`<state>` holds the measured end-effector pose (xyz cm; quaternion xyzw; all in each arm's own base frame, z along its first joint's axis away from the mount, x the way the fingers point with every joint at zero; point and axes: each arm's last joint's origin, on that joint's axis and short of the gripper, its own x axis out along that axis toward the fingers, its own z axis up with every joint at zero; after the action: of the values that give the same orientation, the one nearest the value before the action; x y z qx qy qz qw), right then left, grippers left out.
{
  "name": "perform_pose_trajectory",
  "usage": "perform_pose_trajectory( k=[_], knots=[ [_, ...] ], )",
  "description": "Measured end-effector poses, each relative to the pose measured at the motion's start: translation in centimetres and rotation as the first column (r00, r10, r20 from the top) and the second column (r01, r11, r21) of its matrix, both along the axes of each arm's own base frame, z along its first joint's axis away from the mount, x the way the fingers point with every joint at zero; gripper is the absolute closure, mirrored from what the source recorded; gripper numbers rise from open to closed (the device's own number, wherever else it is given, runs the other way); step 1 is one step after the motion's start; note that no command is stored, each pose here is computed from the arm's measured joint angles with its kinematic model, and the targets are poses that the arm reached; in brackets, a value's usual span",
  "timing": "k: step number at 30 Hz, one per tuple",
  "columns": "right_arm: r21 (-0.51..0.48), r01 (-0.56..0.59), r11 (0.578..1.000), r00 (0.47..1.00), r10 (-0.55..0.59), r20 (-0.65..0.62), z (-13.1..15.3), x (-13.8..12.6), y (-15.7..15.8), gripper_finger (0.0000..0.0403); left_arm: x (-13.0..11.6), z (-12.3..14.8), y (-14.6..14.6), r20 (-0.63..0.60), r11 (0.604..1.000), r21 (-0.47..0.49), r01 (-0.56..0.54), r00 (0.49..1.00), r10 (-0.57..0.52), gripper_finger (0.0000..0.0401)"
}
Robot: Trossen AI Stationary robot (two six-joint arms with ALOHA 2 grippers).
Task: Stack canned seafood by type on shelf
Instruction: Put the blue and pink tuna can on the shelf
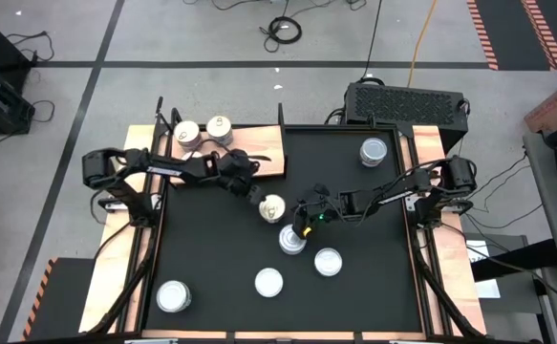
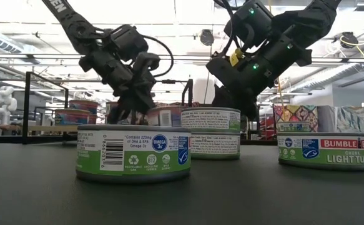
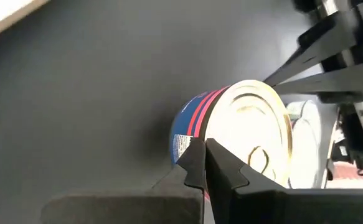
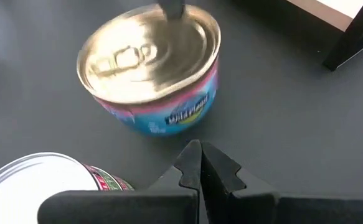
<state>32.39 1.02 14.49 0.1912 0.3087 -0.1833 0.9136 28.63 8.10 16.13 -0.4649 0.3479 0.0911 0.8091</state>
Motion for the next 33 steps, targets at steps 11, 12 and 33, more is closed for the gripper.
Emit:
perform_pose_trajectory(
  k=[11,12,33],
  knots=[
    [0.007,-0.001,1.000,1.000,0.001,0.006,0.0,0.0,0.0,0.0403,-1.1,2.2,-0.4,0.029,1.000,0.003,0.010,1.000,-0.010,0.0398],
    [0.007,-0.001,1.000,1.000,0.001,0.006,0.0,0.0,0.0,0.0403,-1.2,2.6,-0.4,0.042,1.000,0.007,0.009,0.999,-0.009,0.0398],
    [0.009,0.000,1.000,1.000,0.000,0.006,0.0,0.0,0.1,0.0403,-8.7,8.2,2.3,0.022,0.962,0.155,-0.223,0.975,0.222,0.0398]
  ],
)
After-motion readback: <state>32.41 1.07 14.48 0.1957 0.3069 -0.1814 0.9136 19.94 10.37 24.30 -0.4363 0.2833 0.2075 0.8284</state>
